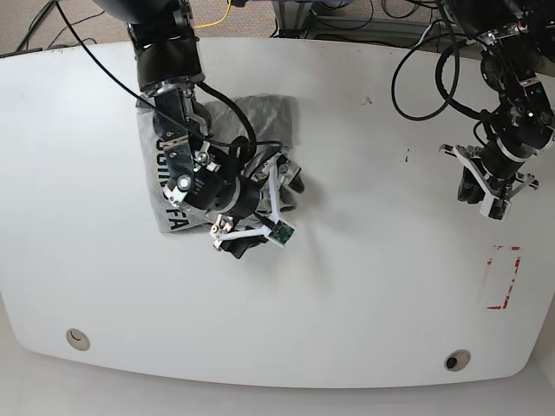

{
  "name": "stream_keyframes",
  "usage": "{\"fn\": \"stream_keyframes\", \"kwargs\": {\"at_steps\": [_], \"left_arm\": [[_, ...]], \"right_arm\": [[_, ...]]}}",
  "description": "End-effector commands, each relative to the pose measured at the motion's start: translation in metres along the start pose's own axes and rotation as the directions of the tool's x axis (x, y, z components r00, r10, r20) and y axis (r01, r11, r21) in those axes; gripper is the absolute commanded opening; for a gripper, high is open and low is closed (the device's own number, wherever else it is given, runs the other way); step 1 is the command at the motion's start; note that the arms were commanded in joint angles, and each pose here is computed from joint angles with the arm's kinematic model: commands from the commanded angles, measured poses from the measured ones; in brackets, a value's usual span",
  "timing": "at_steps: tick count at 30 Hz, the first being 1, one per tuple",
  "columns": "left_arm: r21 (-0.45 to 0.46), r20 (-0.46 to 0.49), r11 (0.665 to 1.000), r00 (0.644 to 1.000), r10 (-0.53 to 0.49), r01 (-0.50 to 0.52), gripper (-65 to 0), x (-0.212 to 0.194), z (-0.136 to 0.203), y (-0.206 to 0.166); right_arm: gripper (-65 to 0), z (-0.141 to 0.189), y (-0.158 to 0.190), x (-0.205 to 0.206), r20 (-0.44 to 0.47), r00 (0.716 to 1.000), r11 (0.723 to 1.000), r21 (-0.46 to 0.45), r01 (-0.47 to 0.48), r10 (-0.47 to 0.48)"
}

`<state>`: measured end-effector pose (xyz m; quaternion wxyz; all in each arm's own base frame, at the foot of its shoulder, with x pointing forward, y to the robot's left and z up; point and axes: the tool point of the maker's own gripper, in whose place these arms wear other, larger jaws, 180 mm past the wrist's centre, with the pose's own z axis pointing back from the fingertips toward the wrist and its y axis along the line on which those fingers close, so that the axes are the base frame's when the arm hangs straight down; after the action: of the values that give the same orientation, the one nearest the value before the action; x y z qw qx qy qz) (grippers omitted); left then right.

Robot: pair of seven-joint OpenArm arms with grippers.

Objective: Layout the t-shirt on the table in an organized manner, then fold the t-shirt properly
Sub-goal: 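Release the shirt with the right gripper and move it over the bundle, then press and tuck the bundle's loose fabric with the right gripper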

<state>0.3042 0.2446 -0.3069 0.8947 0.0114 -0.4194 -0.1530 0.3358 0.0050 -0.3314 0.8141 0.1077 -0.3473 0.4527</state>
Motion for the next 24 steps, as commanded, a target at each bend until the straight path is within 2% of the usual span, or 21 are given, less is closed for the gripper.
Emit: {"fn": "stream_keyframes", "kwargs": {"at_steps": [1, 9, 12, 18, 24], "left_arm": [[0.024, 0.055, 1.000, 0.998, 0.000, -0.001, -56.9, 0.014, 0.007, 0.009], [0.044, 0.037, 0.999, 0.999, 0.022, -0.023, -56.9, 0.003, 0.011, 0.016], [0.036, 0.031, 0.999, 0.999, 0.021, -0.022, -56.9, 0.001, 0.010, 0.013], [0.032, 0.032, 0.999, 0.999, 0.023, -0.024, -56.9, 0.001, 0.009, 0.011], [-0.001, 0.030, 1.000, 1.000, 0.004, -0.004, -56.9, 0.003, 0.005, 0.000]], "right_arm": [[-3.8, -0.006, -0.003, 0.006, 0.031, 1.000, 1.000, 0.001, -0.001, 0.001], [-4.6, -0.025, 0.001, -0.009, 0.035, 0.998, 0.998, 0.040, 0.048, -0.049], [-11.7, -0.028, -0.001, -0.011, 0.038, 0.998, 0.997, 0.044, 0.056, -0.058], [-34.4, -0.029, -0.001, -0.007, 0.073, 0.995, 0.997, 0.047, 0.061, -0.064], [-49.0, -0.028, -0.002, -0.005, 0.080, 0.995, 0.997, 0.046, 0.059, -0.063]]}}
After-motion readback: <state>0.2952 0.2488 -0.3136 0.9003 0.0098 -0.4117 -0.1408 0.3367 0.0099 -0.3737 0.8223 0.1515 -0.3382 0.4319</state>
